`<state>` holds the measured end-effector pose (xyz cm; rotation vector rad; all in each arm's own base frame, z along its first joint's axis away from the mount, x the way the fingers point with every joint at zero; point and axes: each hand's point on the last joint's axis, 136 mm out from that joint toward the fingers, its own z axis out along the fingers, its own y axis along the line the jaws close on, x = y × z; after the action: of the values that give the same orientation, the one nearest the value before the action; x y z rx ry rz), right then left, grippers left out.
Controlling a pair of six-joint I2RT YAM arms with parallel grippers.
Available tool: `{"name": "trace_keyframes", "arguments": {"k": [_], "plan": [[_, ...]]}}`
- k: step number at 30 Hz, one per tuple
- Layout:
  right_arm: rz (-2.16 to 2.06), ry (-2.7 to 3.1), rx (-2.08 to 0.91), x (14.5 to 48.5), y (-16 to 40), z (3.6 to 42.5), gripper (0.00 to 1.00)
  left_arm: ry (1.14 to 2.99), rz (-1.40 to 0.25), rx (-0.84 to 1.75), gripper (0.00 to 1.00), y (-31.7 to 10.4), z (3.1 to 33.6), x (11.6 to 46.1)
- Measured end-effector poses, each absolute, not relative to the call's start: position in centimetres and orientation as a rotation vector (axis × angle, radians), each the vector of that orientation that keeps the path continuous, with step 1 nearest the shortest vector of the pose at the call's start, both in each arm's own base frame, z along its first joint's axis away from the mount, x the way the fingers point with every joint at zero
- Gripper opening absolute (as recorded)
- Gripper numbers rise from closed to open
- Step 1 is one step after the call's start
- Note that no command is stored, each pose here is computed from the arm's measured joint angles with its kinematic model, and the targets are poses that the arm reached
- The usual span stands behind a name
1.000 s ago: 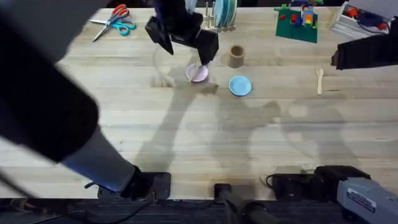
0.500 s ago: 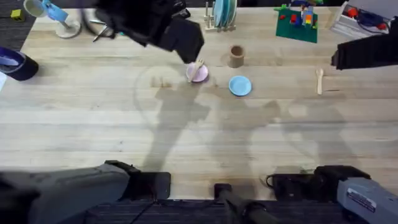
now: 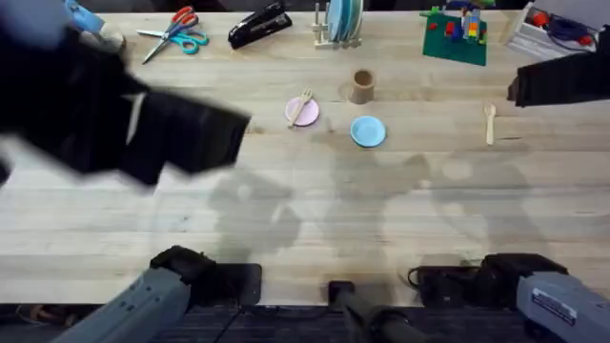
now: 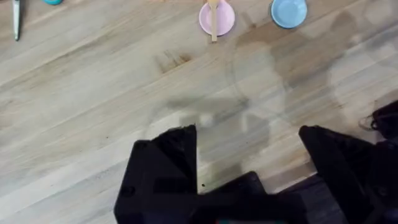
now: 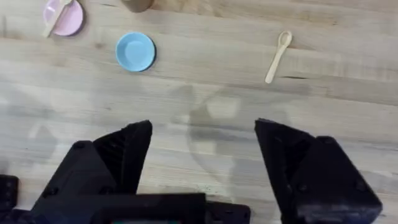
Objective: Pick up a utensil and set it on the pink plate, then put the other utensil in the container.
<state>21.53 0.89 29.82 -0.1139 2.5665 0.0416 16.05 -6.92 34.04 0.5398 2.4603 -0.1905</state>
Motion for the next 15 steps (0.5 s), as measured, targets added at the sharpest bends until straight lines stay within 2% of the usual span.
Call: {"name": "trace_keyframes", "arguments": {"k": [7, 15], "plan": [[0.042, 2.566, -0.114, 21.5, 0.9, 29.8, 0.995, 2.344, -0.211, 0.505, 0.995, -5.4, 33.2, 11.9], [0.042, 2.566, -0.114, 21.5, 0.9, 29.8, 0.994, 2.286, -0.256, 0.475, 0.995, -5.7, 29.8, 11.7]]}}
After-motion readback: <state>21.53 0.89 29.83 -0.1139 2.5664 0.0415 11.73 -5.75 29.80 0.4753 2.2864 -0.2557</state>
